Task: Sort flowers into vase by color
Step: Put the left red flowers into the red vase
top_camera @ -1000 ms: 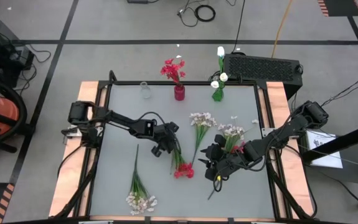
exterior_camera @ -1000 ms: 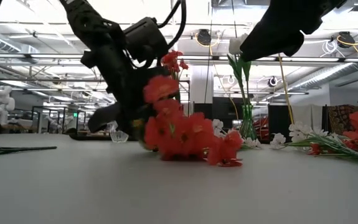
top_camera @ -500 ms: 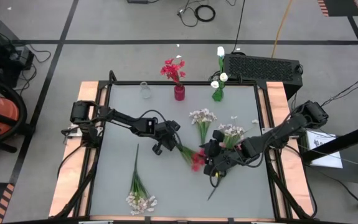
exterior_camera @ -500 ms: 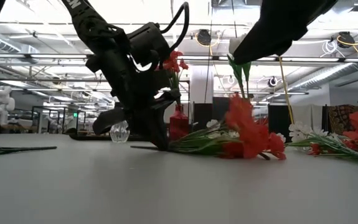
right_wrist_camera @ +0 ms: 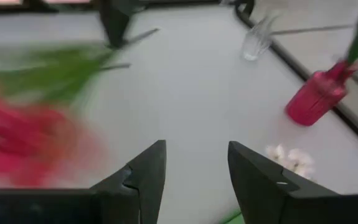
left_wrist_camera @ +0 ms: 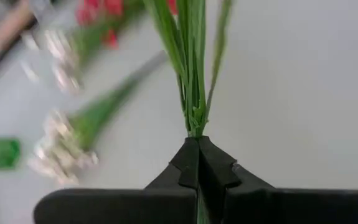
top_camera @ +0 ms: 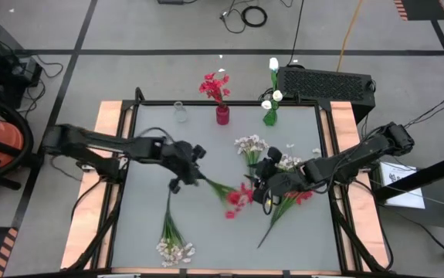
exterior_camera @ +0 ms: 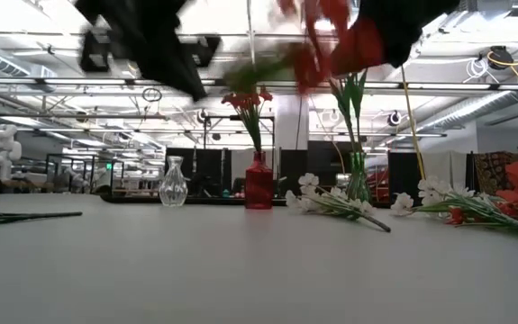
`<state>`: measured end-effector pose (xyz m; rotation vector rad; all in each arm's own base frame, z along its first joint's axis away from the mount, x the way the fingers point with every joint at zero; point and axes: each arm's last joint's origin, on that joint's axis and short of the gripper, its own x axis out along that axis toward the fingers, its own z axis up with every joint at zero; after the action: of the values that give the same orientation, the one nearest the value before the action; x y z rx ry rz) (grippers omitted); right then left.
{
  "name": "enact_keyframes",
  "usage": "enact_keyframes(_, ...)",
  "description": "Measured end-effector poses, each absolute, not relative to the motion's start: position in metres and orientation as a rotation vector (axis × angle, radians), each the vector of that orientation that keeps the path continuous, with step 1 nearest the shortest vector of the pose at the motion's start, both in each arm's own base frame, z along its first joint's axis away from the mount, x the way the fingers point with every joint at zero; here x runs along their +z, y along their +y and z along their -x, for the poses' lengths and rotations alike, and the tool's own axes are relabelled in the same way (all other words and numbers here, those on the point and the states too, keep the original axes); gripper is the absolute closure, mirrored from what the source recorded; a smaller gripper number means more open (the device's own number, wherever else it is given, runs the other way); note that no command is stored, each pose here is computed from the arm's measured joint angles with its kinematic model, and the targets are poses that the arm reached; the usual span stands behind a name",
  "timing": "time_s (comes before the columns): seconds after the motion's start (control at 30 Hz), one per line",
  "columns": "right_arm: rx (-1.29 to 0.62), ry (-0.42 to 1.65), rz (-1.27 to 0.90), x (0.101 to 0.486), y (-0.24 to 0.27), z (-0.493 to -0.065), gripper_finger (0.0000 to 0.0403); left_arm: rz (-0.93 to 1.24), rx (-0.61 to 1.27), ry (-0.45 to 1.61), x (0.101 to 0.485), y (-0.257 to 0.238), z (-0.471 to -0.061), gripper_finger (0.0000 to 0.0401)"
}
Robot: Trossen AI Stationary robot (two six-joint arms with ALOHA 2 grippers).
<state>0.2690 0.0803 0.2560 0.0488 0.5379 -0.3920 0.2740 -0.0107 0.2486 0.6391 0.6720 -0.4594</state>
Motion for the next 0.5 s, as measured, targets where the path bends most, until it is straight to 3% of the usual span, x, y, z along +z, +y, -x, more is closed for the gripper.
enact_keyframes(0.2,-0.412,0.457,-0.017,0.265,0.076,-0.273,0.0239,-0.653,-0.479,0.332,0.307,-0.014,-0.241,0.0401)
enact_keyframes(0.5,-0.257,-0.09,0.139,0.302,0.09,-0.312,0.0219,-0.574,-0.333,-0.088,0.351,-0.015,-0.25,0.0401)
